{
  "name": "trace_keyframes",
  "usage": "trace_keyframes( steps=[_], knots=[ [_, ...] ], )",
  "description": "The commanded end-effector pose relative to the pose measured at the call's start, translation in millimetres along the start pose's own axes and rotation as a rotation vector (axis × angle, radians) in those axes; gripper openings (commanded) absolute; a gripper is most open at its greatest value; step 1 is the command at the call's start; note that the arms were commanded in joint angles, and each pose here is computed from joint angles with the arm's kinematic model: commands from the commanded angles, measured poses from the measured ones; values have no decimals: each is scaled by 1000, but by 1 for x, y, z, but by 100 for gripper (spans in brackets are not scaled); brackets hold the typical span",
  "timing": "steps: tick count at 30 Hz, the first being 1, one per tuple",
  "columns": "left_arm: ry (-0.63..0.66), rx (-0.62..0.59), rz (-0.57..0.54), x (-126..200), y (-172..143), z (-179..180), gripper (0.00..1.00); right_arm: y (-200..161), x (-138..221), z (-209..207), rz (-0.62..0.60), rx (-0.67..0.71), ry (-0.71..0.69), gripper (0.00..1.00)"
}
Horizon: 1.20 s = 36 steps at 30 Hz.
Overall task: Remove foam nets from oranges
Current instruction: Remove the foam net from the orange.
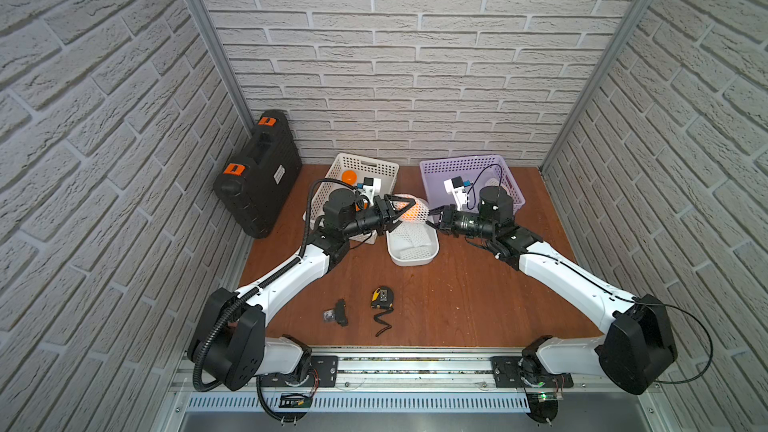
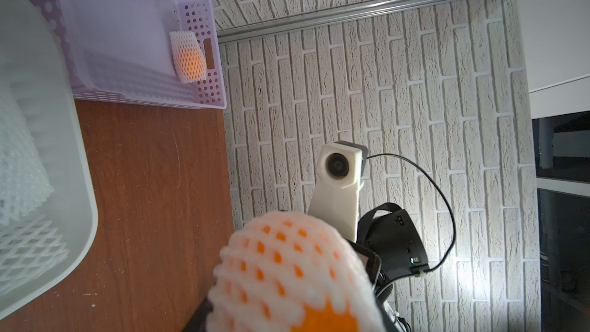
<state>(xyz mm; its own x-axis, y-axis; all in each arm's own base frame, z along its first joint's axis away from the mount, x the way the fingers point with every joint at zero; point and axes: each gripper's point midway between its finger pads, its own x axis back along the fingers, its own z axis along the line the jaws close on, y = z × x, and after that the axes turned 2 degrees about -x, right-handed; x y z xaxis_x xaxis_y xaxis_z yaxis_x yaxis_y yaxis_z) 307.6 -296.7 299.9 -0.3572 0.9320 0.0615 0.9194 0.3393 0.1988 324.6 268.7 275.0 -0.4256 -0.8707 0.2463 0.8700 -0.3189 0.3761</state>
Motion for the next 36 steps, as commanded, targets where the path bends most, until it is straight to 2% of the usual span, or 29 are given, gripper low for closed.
trace_keyframes(
  steps=[1, 3, 9, 18, 25, 32, 36],
  knots=[
    [-37, -40, 14, 2, -5, -11, 35, 5, 9, 34, -35, 51, 126, 14],
    [-38, -38, 19, 1, -6, -11, 35, 5, 11, 37, -49, 51, 145, 20],
    [-57, -30, 30, -1, -8, -12, 35, 7, 15, 45, -79, 51, 196, 31],
    [-58, -30, 37, -1, -9, -11, 35, 12, 22, 58, -117, 62, 251, 34],
    [-84, -31, 42, -1, -10, -20, 35, 12, 17, 52, -110, 37, 251, 37],
    [-110, -43, 56, -1, -14, -28, 35, 13, 15, 49, -112, 30, 247, 45],
    [-121, -44, 63, -2, -16, -32, 35, 13, 12, 46, -109, 18, 248, 45]
  ],
)
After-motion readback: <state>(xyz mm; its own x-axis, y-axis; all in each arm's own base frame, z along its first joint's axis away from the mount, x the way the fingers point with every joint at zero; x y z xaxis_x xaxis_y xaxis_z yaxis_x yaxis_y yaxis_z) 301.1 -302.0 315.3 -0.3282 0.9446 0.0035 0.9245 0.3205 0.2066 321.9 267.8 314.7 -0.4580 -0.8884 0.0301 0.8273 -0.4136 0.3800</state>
